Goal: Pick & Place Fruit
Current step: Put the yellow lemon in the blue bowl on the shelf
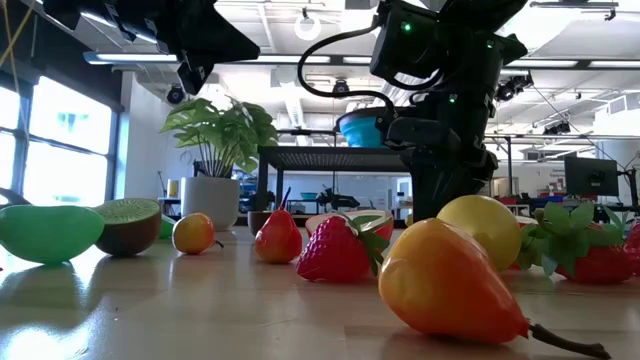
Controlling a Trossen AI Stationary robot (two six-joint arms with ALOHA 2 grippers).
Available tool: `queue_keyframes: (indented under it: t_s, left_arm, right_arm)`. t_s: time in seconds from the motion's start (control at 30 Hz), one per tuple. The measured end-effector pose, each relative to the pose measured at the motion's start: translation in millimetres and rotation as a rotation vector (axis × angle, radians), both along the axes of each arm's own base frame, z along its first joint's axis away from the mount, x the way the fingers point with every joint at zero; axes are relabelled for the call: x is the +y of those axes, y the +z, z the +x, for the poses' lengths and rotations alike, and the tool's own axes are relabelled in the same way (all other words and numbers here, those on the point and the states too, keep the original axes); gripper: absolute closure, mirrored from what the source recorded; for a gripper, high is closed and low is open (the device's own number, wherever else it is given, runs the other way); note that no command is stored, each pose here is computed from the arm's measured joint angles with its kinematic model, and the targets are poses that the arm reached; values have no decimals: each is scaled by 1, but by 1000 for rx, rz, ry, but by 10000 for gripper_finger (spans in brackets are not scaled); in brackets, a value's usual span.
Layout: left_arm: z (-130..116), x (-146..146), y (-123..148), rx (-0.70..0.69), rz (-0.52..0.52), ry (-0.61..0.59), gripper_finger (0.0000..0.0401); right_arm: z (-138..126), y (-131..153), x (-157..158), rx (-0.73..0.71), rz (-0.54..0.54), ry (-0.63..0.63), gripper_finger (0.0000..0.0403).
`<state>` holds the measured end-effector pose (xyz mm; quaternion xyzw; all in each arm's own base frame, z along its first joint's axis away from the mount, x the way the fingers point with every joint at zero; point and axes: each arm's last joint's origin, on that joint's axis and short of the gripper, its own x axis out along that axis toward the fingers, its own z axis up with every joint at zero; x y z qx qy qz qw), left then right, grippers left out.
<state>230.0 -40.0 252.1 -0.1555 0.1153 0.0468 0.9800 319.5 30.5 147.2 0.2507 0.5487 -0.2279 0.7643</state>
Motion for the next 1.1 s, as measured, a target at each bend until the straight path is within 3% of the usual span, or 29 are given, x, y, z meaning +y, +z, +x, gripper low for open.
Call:
queue_keyframes:
  t_s: [1.1]
  left_arm:
    - [0, 0, 0, 3, 0, 0, 401]
  right_arm:
    - [4, 3, 1, -49, 31, 15, 189]
